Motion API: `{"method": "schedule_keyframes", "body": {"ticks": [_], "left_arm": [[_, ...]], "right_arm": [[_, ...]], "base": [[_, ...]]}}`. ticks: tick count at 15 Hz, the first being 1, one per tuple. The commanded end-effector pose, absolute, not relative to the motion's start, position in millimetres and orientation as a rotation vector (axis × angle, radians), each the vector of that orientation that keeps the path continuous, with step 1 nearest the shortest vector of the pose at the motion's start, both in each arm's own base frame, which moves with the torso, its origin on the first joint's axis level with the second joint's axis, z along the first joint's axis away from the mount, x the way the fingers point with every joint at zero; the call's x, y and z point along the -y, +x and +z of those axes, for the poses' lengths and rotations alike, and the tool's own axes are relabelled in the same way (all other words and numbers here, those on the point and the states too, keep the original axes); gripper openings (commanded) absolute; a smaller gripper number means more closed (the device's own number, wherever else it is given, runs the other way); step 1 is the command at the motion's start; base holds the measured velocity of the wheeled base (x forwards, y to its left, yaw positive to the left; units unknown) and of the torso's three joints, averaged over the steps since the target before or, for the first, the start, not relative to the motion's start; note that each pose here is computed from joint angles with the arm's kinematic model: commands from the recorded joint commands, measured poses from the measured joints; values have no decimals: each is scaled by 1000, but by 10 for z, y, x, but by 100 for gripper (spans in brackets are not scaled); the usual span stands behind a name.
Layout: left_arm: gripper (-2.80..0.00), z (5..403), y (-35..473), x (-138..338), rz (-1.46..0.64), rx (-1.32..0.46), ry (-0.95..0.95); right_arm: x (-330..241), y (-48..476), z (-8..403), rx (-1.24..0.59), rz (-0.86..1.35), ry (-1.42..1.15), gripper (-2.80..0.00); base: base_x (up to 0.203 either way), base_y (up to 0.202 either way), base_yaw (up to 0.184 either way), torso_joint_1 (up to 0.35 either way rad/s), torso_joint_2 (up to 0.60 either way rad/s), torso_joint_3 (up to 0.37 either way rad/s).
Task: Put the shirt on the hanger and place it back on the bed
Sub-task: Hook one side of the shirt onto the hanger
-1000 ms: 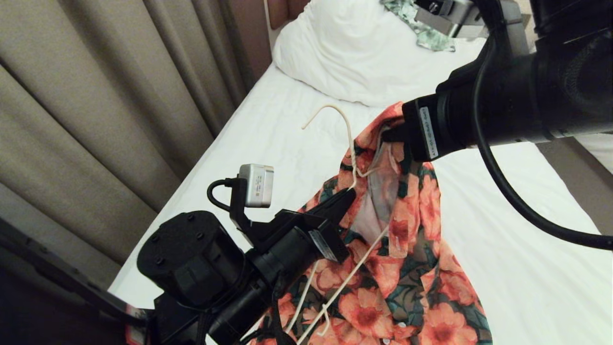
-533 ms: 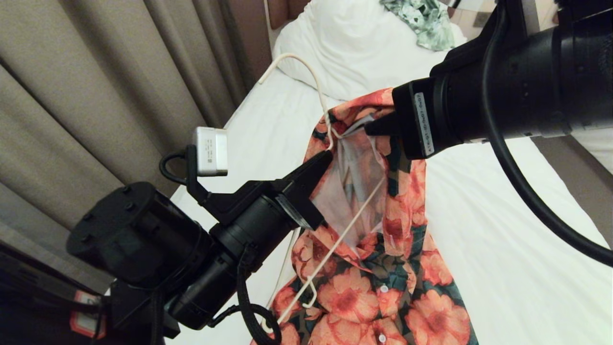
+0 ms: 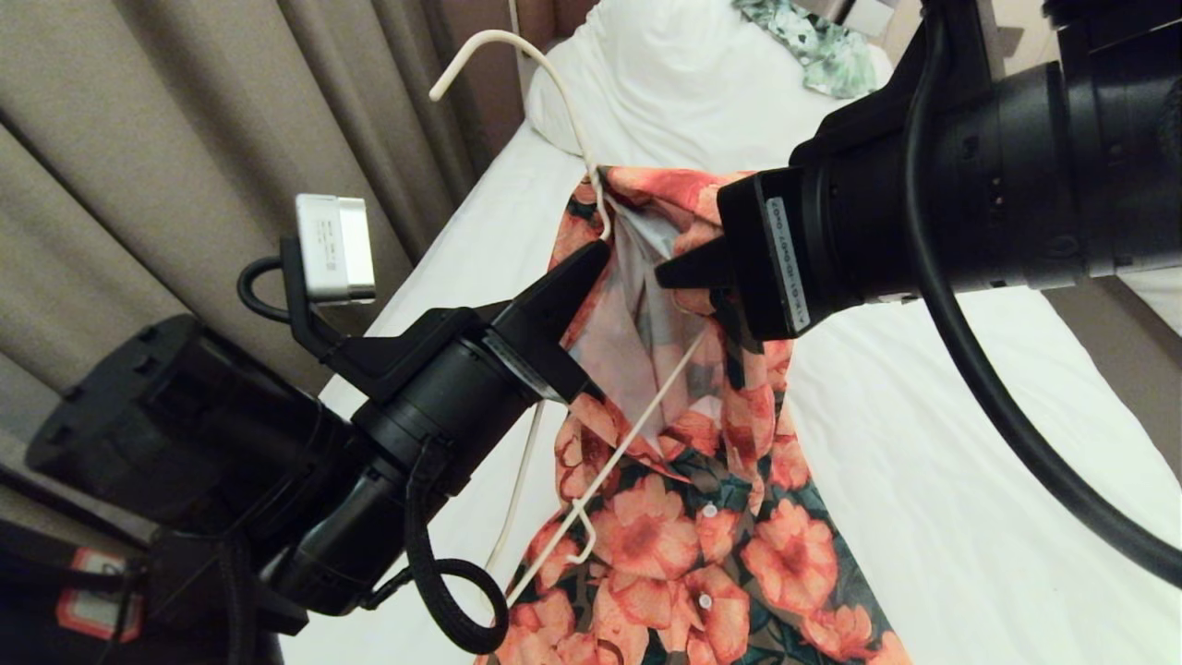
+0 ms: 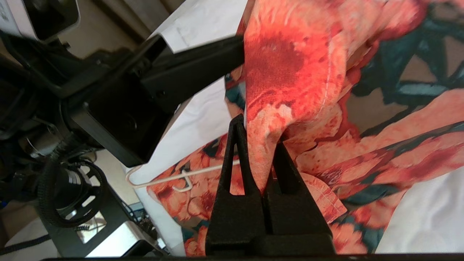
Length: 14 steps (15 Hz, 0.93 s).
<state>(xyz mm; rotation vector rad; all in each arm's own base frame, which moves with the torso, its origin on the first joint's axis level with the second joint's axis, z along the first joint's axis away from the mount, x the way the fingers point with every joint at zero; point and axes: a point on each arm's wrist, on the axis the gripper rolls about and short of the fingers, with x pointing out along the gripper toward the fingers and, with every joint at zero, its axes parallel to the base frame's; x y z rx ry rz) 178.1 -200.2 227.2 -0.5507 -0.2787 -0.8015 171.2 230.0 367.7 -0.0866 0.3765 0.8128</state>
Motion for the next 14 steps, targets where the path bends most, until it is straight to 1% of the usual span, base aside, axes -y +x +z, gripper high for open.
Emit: {"method": "schedule_keyframes", "body": {"ticks": [1,2,3,4,12,14], "left_arm": [[-280,2316,1759,1976,-803,299,-561],[-280,2328,1752,1968,-803,303,-563],[-280,2339,1746,1961,-804,307,-565],[-280,2348,1750,1952,-801,311,-566],[-280,2389,1799,1887,-786,334,-563],[-280,2391,1797,1885,-786,334,-564]], "right_arm": [[-2354,1728,3640,-388,816,-99,-280],[-2359,1733,3639,-386,813,-101,-280],[-2358,1733,3641,-386,811,-101,-22],[-2349,1727,3645,-388,810,-103,0],[-1944,1486,3761,-498,679,-206,0],[-1840,1472,3789,-491,651,-231,0]], "base": [[0,0,0,0,0,0],[0,0,0,0,0,0],[0,0,0,0,0,0],[0,0,0,0,0,0],[0,0,0,0,0,0],[0,0,0,0,0,0]]}}
